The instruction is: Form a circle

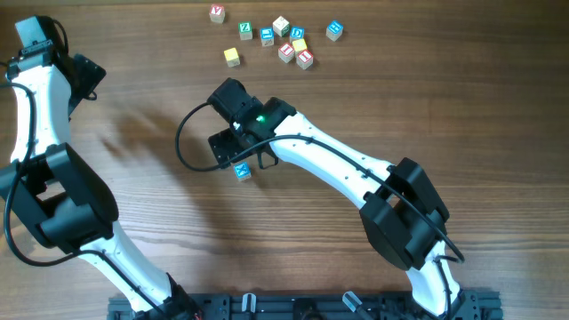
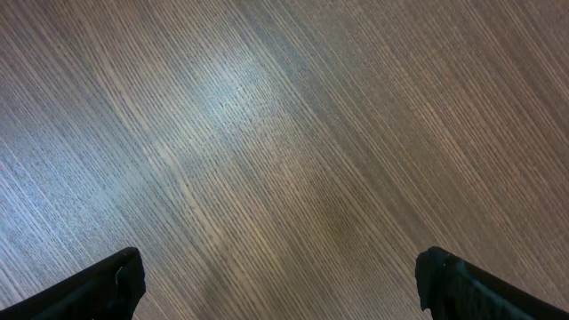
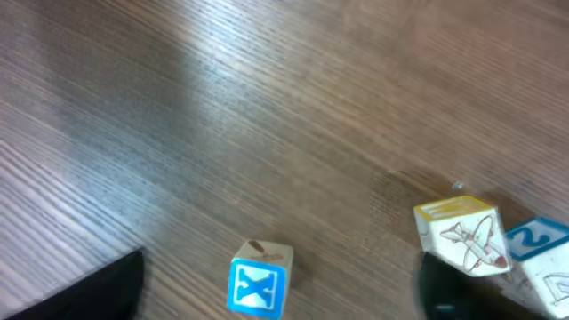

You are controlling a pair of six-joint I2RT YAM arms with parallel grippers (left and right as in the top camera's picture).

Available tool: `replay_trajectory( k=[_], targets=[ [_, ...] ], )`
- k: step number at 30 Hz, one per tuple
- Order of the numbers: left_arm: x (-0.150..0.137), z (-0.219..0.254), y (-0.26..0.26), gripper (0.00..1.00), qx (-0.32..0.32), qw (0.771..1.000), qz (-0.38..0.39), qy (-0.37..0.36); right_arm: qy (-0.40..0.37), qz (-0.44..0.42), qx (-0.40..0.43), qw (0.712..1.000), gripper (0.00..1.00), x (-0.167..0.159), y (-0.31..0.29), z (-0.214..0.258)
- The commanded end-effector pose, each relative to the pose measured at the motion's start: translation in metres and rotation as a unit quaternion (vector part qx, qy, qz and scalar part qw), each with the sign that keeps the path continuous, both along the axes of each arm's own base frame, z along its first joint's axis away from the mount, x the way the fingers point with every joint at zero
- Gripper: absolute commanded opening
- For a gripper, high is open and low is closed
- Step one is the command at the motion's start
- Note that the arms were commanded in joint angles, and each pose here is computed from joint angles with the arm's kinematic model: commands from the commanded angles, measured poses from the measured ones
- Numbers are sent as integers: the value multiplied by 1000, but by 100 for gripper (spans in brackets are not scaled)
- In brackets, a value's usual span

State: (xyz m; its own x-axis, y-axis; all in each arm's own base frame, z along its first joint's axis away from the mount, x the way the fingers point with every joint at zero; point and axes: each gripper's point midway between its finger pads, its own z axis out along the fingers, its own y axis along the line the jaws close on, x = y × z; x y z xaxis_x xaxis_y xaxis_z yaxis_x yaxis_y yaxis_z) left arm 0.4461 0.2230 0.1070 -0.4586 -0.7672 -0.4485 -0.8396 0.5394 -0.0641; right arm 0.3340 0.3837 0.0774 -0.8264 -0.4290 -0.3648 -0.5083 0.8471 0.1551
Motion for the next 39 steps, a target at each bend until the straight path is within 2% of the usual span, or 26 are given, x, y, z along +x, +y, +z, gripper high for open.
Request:
replay_trajectory(
  k=[1, 3, 5, 17, 25, 28, 30, 34, 39],
  targets=[
    [1, 10, 3, 100, 6, 1000, -1, -9, 10, 12, 27, 1000, 73, -7, 9, 15],
    [1, 10, 3, 100, 6, 1000, -1, -9, 19, 11, 17, 1000, 61, -11, 5, 5],
    [1, 10, 3, 100, 6, 1000, -1, -9, 30, 0, 12, 999, 55, -15, 3, -4],
    [1, 10, 3, 100, 6, 1000, -1, -9, 45, 2, -2, 999, 56, -44, 15, -57],
    [1, 10, 3, 100, 6, 1000, -1, -9, 17, -10, -28, 999, 56, -38, 4, -69],
    [1, 10, 3, 100, 6, 1000, -1, -9, 16, -10, -27, 999, 69, -38, 4, -69],
    [1, 10, 3, 100, 6, 1000, -1, -9, 16, -10, -26, 999, 71, -38, 4, -69],
    [1, 10, 3, 100, 6, 1000, -1, -9, 16, -10, -26, 999, 80, -38, 4, -69],
    [1, 10, 3, 100, 6, 1000, -1, -9, 17, -9, -25, 999, 82, -39, 5, -69]
  ],
)
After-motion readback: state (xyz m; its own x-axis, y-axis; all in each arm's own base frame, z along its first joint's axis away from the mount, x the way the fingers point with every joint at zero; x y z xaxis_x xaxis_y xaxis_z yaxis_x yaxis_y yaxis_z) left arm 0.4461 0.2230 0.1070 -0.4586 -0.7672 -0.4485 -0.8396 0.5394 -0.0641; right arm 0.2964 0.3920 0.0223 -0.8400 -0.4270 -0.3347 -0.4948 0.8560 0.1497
